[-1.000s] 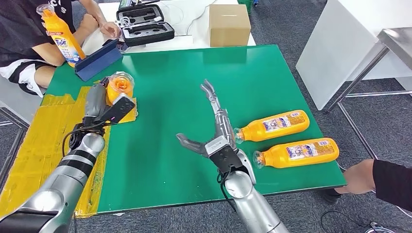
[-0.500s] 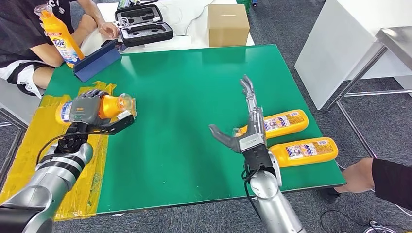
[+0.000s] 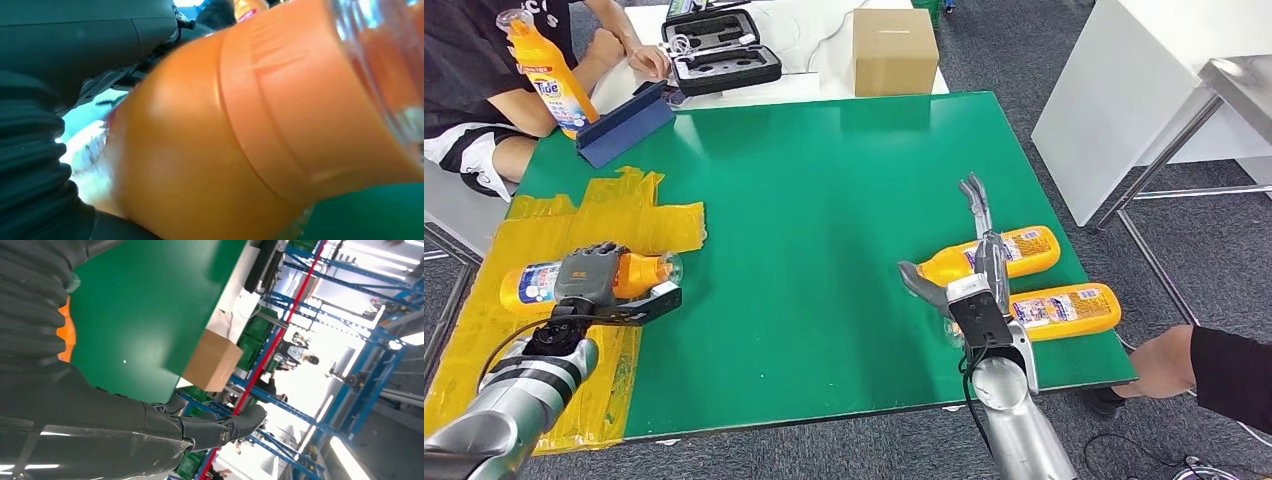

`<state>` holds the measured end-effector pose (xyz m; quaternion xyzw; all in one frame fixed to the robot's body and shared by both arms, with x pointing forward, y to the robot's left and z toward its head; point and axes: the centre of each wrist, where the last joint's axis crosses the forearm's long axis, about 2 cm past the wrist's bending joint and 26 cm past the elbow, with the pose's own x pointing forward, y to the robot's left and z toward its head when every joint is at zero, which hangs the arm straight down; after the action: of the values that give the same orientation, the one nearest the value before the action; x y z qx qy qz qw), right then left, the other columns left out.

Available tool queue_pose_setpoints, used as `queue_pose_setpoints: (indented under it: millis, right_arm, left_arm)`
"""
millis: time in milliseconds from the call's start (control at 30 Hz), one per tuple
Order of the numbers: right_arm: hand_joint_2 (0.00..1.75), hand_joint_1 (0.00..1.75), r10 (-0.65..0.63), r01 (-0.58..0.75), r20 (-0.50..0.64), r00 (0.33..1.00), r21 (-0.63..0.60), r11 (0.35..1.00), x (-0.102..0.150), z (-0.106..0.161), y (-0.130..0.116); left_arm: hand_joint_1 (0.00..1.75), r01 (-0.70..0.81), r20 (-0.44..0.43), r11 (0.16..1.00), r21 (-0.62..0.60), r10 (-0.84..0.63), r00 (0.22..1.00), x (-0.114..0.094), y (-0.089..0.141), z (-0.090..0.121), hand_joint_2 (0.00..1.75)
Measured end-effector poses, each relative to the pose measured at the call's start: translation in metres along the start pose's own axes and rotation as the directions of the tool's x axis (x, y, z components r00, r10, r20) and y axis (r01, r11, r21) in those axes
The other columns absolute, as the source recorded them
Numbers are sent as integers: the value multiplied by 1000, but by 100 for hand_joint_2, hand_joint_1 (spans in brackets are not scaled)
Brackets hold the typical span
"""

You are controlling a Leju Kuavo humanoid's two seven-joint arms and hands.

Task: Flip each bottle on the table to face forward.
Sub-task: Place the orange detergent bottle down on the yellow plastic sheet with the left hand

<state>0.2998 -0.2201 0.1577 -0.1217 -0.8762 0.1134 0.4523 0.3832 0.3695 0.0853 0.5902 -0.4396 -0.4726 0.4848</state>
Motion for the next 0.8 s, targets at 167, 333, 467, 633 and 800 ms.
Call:
queue_pose_setpoints:
  millis: [167,333,467,633,800]
  right_arm:
    - [175,0,1,-1,-16,1000,13,1000,-4,2,3]
    - [175,0,4,-3,-35,999,29,1000,-7,3,4]
    - [175,0,9,-8,-40,999,36,999,-9,1,5]
    - [175,0,18,-16,-46,999,44,999,-11,0,6]
    - [175,0,29,-27,-55,998,47,999,-13,1,7]
  left_arm:
    - [18,-28,-7,999,-29,28,1000,4,-5,4,175]
    - [0,-132,9,990,-58,133,991,10,-7,7,175]
    - [0,-209,15,976,-61,210,978,17,-8,9,175]
    - [0,-295,14,955,-20,295,955,22,-11,13,175]
    - [0,-384,28,922,45,383,923,21,-13,17,175]
